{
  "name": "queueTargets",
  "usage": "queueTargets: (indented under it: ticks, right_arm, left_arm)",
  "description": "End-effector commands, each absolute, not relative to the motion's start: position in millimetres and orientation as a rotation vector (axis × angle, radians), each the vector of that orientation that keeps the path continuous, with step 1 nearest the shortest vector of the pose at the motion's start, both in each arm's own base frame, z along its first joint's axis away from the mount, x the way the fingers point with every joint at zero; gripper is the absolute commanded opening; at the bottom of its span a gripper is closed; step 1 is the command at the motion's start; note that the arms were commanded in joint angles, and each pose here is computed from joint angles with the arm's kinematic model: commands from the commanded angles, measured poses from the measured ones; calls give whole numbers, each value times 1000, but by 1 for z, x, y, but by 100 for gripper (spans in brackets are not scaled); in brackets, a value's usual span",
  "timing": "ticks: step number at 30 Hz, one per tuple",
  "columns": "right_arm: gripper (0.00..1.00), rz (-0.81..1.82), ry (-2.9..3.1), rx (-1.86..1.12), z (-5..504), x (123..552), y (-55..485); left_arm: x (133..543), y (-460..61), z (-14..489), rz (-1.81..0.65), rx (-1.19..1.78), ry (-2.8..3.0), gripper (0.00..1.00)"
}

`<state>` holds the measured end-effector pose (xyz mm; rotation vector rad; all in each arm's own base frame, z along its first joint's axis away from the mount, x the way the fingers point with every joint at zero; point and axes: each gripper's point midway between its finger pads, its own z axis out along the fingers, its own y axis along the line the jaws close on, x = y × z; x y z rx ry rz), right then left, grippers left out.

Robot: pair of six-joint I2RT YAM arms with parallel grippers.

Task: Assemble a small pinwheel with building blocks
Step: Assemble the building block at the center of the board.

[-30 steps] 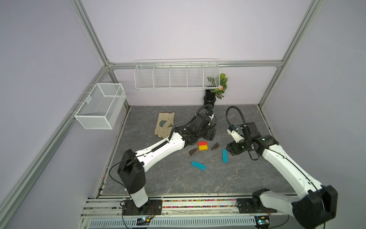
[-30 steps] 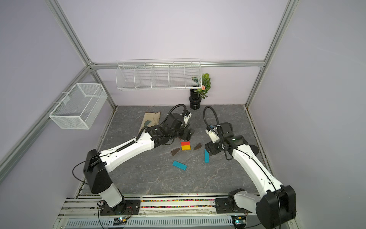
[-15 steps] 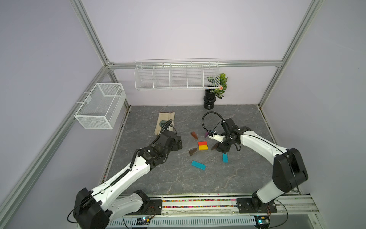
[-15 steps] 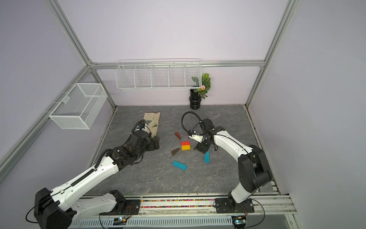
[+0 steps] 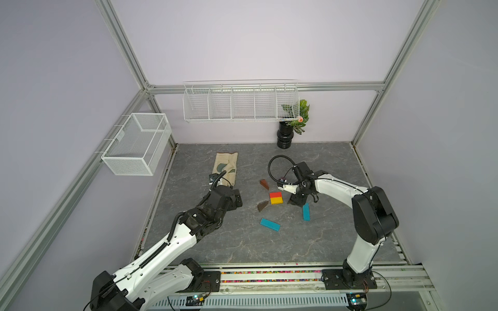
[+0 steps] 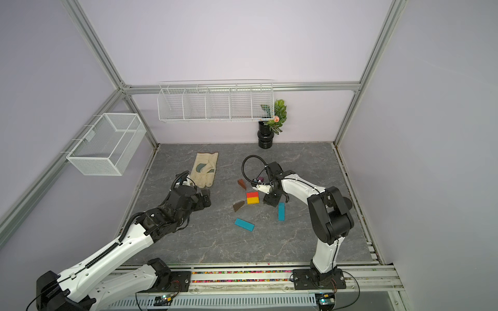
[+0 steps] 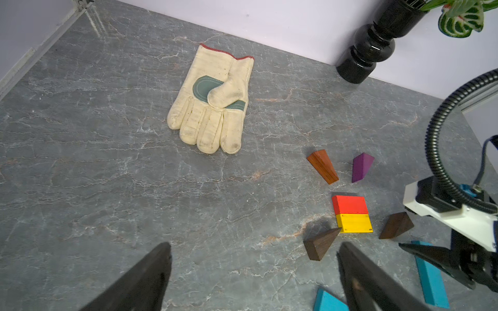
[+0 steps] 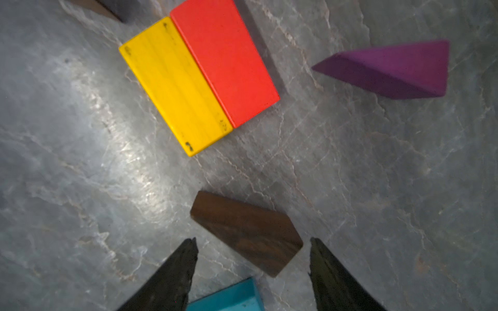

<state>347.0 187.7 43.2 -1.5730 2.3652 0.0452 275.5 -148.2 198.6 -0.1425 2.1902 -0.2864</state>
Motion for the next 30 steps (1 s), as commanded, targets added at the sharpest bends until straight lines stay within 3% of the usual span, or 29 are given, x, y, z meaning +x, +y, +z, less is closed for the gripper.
queueTargets:
  ticks: [1,13,30]
  right_arm:
    - [64,52,2372,-1556,40,354,195]
    - [47,101,2438,-1517,26,340,197]
    - [51,94,2400,-1509,36,342,202]
  left_arm:
    - [276,-153,191,-306,-158,2218,98]
    - [279,-164,183,-346,-162,2237,98]
    - [278,-164,174,-341,-171,2262,99]
